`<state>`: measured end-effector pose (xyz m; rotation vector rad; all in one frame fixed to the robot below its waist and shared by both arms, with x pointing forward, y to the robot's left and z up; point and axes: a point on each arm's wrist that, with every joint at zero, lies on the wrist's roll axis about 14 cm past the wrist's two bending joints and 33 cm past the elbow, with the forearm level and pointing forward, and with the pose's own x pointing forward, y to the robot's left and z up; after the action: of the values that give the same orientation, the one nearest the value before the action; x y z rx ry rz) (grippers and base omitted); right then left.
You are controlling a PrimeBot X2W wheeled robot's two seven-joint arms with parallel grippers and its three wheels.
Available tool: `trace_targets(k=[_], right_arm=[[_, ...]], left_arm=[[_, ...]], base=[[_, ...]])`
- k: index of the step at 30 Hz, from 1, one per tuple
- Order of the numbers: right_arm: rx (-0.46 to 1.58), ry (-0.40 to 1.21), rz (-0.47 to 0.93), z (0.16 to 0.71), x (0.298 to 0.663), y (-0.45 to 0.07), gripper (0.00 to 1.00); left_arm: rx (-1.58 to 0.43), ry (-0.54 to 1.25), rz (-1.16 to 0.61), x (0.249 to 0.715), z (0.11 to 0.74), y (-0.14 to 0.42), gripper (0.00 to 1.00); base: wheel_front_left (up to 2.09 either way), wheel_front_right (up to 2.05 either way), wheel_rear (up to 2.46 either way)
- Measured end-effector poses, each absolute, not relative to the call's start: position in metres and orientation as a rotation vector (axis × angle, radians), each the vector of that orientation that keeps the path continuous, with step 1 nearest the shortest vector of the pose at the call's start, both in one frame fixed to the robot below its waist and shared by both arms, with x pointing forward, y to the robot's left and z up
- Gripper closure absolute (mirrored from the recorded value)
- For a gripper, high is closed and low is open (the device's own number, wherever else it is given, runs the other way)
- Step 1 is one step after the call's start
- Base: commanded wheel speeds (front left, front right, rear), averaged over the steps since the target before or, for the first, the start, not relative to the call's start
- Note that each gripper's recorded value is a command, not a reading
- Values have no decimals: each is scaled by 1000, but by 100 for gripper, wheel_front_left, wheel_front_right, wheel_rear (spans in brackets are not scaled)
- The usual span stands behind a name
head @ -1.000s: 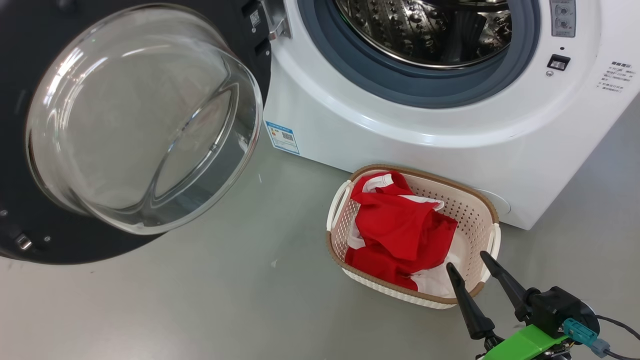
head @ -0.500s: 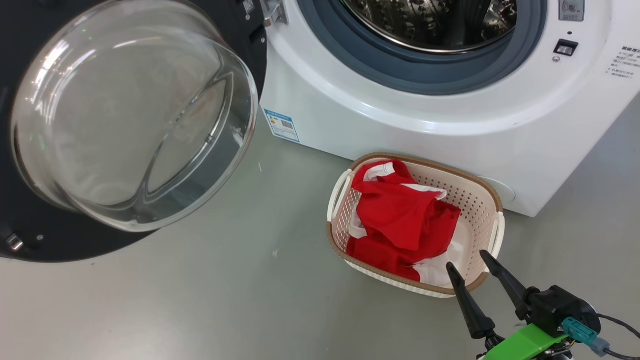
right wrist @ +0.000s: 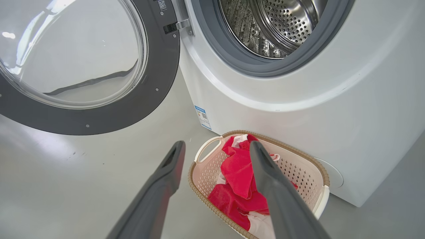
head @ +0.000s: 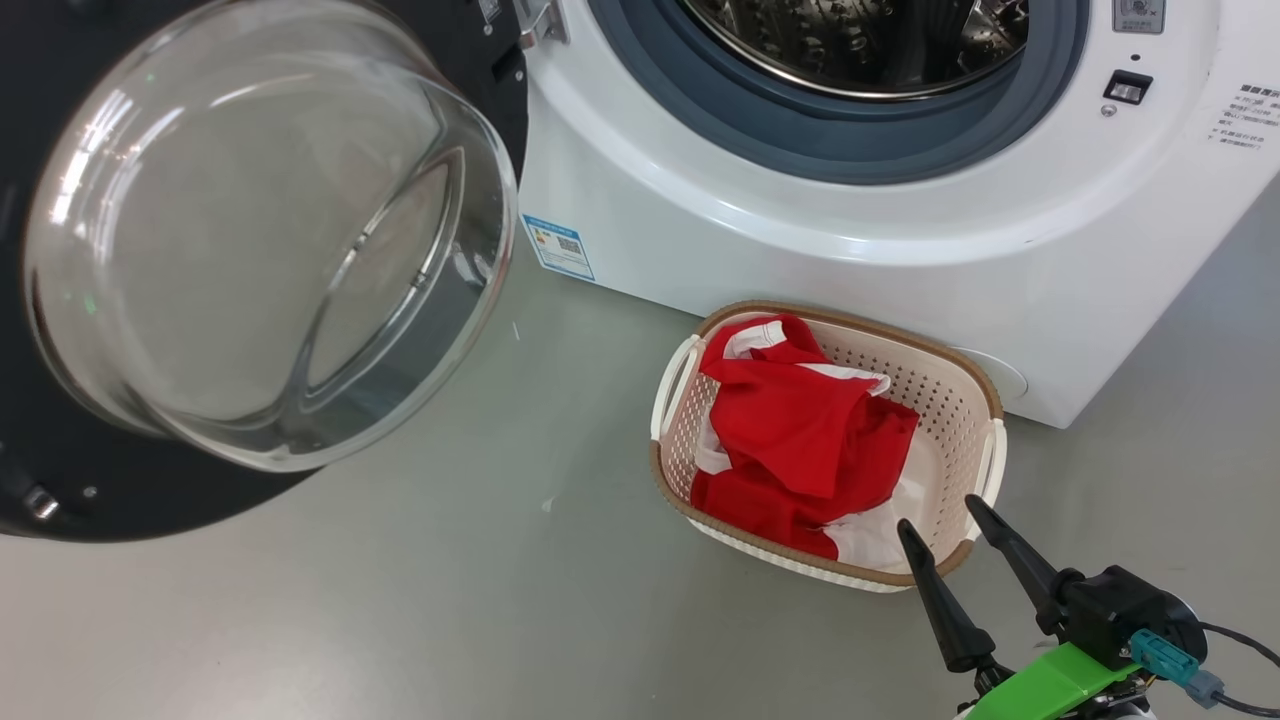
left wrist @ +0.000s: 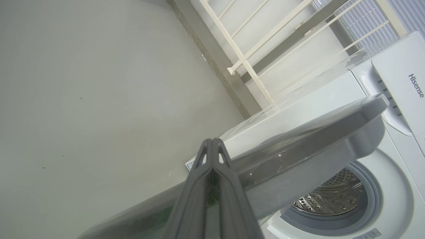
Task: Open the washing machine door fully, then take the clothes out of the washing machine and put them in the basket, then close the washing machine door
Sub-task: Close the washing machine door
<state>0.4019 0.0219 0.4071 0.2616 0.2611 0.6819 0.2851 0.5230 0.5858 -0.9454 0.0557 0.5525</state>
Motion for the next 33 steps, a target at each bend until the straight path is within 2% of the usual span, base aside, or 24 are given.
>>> trace_targets(k=[11, 24, 33], right_arm=[[269, 241, 682, 416, 402, 26, 0], [264, 213, 665, 426, 402, 21, 0], [270, 205, 640, 429, 401, 14, 0]], left_arm=[[-903, 157, 400, 281, 594, 492, 100], [-878, 219, 106, 298, 615, 426, 100], [-856, 275, -28, 308, 617, 391, 100]], base=[[0, 0, 0], [0, 0, 0], [0, 0, 0]])
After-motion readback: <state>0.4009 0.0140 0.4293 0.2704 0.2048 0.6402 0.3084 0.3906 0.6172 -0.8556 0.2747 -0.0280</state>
